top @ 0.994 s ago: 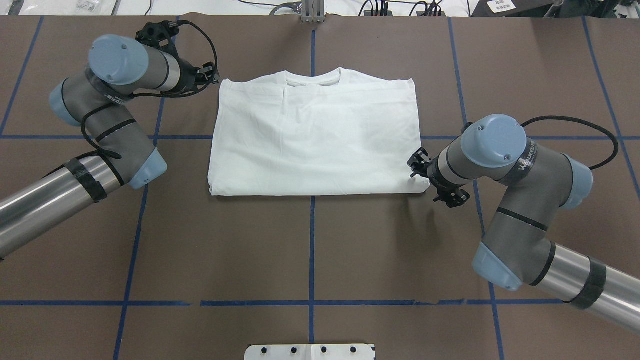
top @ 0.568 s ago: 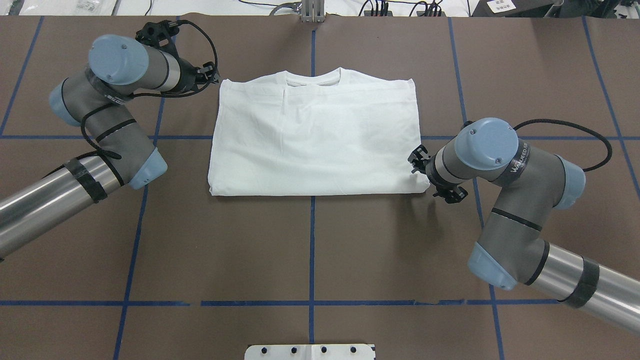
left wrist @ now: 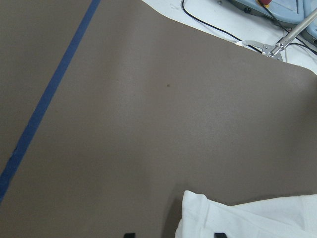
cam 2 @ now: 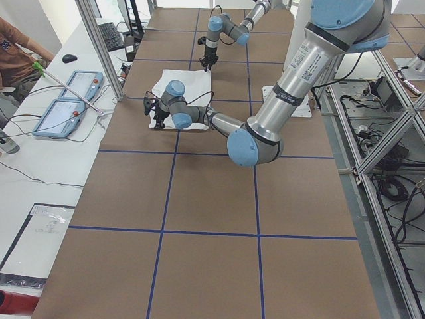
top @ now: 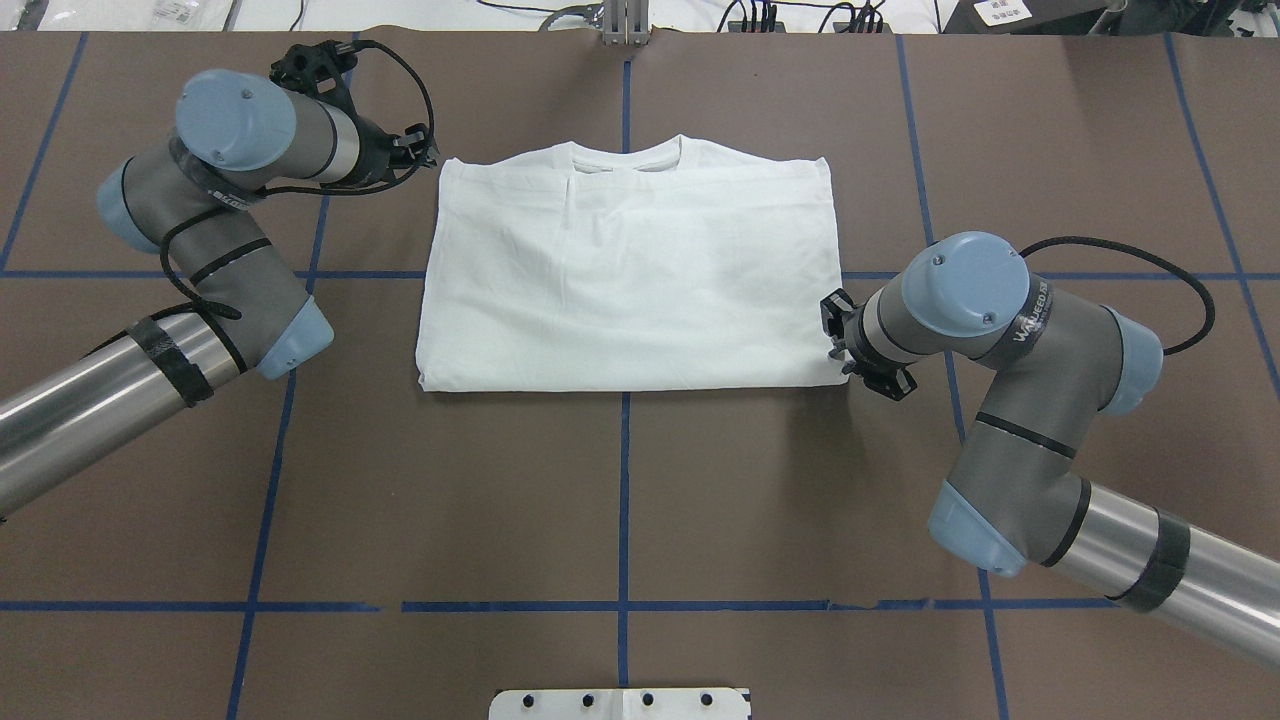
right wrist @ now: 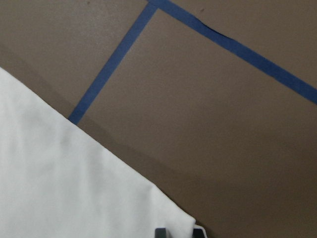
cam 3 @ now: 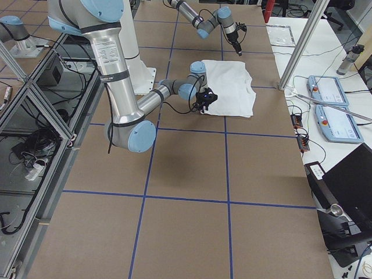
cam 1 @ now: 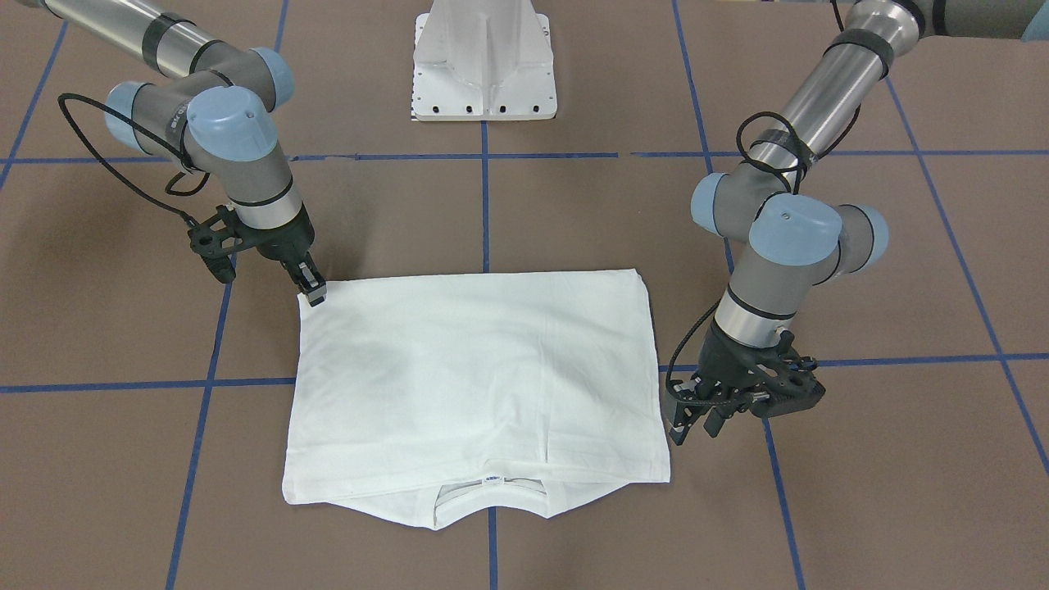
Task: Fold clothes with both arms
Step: 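Grasp the shirt corner with the right gripper and drag it toward the robot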
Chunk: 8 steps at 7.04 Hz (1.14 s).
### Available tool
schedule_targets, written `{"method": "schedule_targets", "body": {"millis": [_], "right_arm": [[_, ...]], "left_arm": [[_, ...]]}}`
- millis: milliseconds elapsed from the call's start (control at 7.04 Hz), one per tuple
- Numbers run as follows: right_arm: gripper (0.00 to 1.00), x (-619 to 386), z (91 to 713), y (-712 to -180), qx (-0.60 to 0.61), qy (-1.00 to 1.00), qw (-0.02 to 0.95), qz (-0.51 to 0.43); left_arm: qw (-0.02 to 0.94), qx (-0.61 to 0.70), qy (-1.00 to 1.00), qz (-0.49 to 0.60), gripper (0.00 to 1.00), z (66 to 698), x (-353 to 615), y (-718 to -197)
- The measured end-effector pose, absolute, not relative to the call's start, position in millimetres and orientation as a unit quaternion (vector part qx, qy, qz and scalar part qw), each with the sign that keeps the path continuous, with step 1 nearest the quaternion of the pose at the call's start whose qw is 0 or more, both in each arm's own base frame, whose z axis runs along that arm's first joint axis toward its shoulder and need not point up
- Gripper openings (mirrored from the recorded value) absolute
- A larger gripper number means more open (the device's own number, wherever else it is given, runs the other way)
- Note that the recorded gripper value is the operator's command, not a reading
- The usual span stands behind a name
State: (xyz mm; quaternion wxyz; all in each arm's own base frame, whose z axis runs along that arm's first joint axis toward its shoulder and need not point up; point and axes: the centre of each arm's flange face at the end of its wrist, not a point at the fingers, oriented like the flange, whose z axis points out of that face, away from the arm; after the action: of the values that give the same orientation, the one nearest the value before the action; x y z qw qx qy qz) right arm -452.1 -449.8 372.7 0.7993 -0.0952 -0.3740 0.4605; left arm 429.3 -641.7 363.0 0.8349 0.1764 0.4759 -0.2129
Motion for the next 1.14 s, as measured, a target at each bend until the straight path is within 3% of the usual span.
{"method": "schedule_targets", "body": {"millis": [568,994,1136], "right_arm": [[0.0,-407,351,-413,-0.121,-0.403,0.792,0.442],[0.0,-354,359,-288,-0.213,-0.387,0.822,0.358],[0.23,-348,359,-251,-0.258,-0.371,0.832,0.32]], "left_arm": [[0.831,0.179,0.484,-0.209,0.61,353,427,-638],[0.813,0.159,0.532,-0.179,0.61,316,412,-610],[0.802,0.136,0.558,-0.166,0.61,303,402,-588]]}}
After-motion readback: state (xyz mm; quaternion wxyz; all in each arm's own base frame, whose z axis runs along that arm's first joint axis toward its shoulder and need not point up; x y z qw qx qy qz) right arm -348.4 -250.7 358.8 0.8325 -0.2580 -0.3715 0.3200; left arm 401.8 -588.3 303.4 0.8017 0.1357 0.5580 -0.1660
